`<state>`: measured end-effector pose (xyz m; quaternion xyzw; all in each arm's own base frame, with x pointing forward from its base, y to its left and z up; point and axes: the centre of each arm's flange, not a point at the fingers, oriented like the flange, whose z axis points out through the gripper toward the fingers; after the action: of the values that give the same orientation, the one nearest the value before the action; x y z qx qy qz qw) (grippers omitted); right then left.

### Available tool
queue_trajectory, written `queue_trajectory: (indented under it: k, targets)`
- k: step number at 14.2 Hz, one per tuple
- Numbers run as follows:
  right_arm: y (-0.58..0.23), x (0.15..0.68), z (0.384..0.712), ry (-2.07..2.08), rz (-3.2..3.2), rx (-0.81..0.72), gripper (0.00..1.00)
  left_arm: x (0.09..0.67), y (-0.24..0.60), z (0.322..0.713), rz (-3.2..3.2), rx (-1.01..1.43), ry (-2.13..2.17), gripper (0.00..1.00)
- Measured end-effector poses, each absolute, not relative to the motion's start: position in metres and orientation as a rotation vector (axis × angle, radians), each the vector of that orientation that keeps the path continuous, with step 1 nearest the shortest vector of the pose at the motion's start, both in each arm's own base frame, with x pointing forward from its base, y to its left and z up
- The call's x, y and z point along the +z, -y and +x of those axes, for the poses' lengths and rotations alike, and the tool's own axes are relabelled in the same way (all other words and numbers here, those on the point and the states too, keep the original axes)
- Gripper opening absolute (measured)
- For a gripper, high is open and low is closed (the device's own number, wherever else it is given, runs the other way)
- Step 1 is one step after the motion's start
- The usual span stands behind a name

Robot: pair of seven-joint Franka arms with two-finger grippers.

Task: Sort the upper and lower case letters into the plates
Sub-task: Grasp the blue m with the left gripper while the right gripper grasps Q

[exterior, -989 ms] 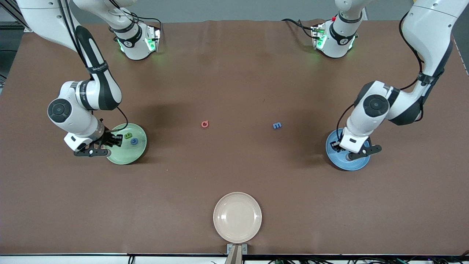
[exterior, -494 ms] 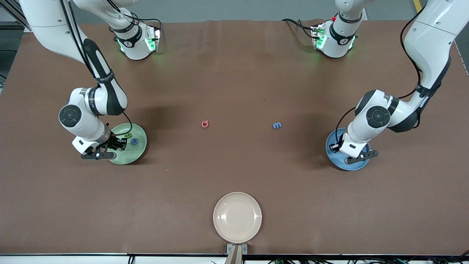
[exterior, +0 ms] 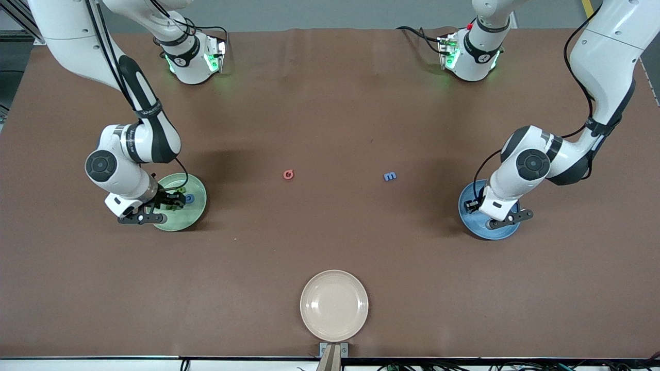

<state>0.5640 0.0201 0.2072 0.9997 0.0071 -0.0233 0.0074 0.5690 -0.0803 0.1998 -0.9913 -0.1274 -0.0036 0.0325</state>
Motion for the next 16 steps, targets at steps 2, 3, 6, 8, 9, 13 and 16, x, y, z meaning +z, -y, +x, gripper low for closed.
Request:
queue_trajectory:
  k: [2, 3, 6, 8, 9, 13, 16]
  targets:
    - [-0.044, 0.226, 0.562, 0.024, 3.174, -0.118, 1.00, 0.221, 0.099, 0.566, -3.015, 0.020, 0.341, 0.82]
    - [-0.061, 0.237, 0.560, 0.058, 3.181, -0.129, 1.00, 0.236, 0.117, 0.564, -3.013, 0.023, 0.334, 0.94]
    - [-0.131, 0.258, 0.548, 0.190, 3.178, -0.129, 1.00, 0.275, 0.181, 0.548, -3.044, -0.002, 0.380, 1.00]
    - [-0.187, 0.259, 0.532, 0.303, 3.161, -0.131, 1.00, 0.284, 0.224, 0.531, -3.062, -0.011, 0.413, 1.00]
    - [-0.213, 0.260, 0.522, 0.364, 3.150, -0.130, 1.00, 0.283, 0.244, 0.522, -3.068, -0.008, 0.416, 1.00]
    - [-0.278, 0.263, 0.497, 0.621, 3.121, -0.075, 1.00, 0.265, 0.320, 0.481, -3.090, 0.039, 0.394, 1.00]
    - [-0.315, 0.247, 0.477, 0.751, 3.094, -0.053, 1.00, 0.238, 0.342, 0.466, -3.093, 0.047, 0.408, 1.00]
